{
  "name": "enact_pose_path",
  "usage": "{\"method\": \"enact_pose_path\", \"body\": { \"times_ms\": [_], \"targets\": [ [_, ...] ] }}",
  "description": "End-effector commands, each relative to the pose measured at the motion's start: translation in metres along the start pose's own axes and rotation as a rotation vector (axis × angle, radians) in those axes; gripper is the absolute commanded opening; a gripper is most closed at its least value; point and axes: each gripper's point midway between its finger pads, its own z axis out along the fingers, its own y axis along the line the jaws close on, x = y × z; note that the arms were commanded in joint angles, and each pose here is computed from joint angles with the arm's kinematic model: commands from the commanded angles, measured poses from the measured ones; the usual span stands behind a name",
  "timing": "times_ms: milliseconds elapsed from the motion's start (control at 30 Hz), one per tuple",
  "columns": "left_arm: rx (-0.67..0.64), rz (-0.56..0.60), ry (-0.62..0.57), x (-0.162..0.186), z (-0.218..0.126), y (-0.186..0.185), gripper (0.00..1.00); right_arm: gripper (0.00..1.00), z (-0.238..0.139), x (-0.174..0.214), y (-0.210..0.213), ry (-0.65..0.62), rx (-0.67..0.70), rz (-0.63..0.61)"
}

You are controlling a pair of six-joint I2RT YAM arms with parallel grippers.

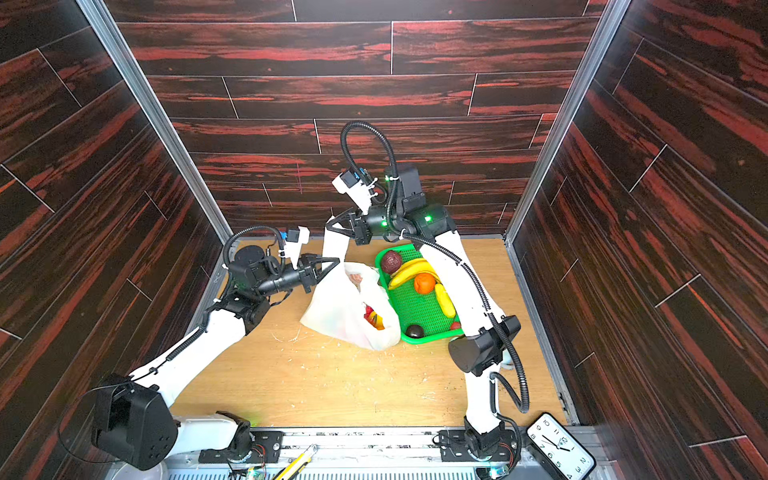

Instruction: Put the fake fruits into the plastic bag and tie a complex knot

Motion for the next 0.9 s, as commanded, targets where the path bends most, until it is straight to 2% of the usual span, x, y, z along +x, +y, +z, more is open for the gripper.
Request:
{"method": "enact_pose_path", "body": {
  "times_ms": [0,133,333,533,733,867],
  "targets": [
    [0.002,0.012,0.029,0.017,-0.003,0.0,0.09,0.0,-0.005,-0.018,0.009,-0.042,-0.002,-0.05],
    [-0.019,-0.02,0.038,0.037,-0.006,0.006,0.09,0.0,-0.006,-0.02,0.01,-0.046,-0.006,-0.048],
    [-0.055,-0.051,0.033,0.048,-0.014,0.008,0.0,0.0,-0.02,-0.024,0.003,-0.059,0.022,-0.022],
    [-0.138,-0.073,-0.013,0.04,-0.024,0.017,0.0,0.41,-0.057,-0.024,0.001,-0.051,0.092,-0.038],
    [-0.143,-0.11,-0.08,0.022,-0.032,0.023,0.0,0.58,-0.108,0.0,0.008,-0.062,0.16,-0.021],
    [-0.155,-0.122,-0.086,0.022,-0.036,0.029,0.0,0.7,-0.123,0.039,0.033,-0.035,0.172,-0.043]
  ]
}}
